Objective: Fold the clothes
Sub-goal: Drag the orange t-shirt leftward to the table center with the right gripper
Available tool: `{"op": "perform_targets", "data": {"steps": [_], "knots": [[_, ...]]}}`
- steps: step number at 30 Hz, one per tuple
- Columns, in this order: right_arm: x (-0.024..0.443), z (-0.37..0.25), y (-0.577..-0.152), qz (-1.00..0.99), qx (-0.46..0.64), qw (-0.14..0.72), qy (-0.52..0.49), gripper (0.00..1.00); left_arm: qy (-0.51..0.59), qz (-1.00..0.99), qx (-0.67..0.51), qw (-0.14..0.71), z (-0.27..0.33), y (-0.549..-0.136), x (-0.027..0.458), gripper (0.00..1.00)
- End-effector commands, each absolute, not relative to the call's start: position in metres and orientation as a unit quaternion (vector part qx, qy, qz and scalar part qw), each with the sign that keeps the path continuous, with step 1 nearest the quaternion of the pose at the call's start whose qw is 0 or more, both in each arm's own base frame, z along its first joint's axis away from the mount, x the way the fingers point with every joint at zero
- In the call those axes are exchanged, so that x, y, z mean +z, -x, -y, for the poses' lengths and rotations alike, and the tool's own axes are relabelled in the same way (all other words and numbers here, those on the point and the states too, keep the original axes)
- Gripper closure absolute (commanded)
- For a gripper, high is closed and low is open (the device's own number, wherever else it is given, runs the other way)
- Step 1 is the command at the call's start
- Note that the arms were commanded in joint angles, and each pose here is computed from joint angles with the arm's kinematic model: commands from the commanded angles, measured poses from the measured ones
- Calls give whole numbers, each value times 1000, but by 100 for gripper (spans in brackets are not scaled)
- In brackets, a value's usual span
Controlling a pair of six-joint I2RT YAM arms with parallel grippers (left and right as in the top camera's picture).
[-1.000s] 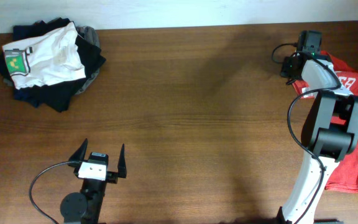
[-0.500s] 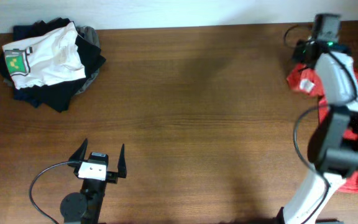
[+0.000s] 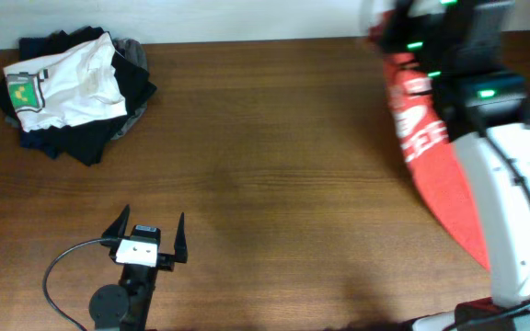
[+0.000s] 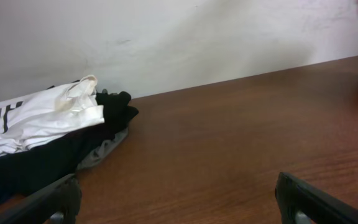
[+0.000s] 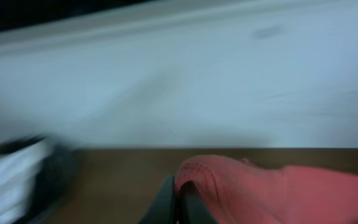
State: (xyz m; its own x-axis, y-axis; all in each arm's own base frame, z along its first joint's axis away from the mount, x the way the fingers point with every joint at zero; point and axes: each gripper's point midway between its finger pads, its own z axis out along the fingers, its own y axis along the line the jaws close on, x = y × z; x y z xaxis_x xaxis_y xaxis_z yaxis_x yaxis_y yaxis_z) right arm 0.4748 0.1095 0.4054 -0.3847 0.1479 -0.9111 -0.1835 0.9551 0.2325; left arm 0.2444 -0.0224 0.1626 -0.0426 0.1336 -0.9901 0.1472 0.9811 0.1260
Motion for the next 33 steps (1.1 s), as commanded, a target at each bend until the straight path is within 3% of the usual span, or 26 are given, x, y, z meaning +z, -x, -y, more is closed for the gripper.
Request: {"op": "perform_targets", "data": {"steps": [1, 6, 7, 9, 10, 16, 22, 28, 33], "knots": [[404, -225, -439, -810, 257, 516, 106, 96, -91, -723, -5, 684, 21, -245, 160, 1], [363, -346, -382, -813, 308, 445, 214, 95, -91, -723, -5, 684, 21, -245, 160, 1], [356, -362, -372, -813, 313, 434, 230, 90, -91, -723, -5, 684, 21, -245, 160, 1], [342, -390, -353, -813, 317, 416, 255, 42, -91, -723, -5, 684, 21, -245, 160, 1], [340, -392, -351, -814, 307, 420, 257, 2, -91, -723, -5, 684, 21, -245, 160, 1], [364, -331, -377, -830, 240, 466, 192, 2, -91, -723, -5, 684, 21, -245, 160, 1], [371, -202, -400, -870, 165, 456, 89, 2, -91, -723, -5, 684, 21, -245, 160, 1], [320, -48, -419, -920, -3, 385, -67, 2, -91, -723, -5, 684, 21, -245, 160, 1], [259, 34, -432, -941, -53, 297, -154, 2, -91, -723, -5, 684, 21, -245, 160, 1]]}}
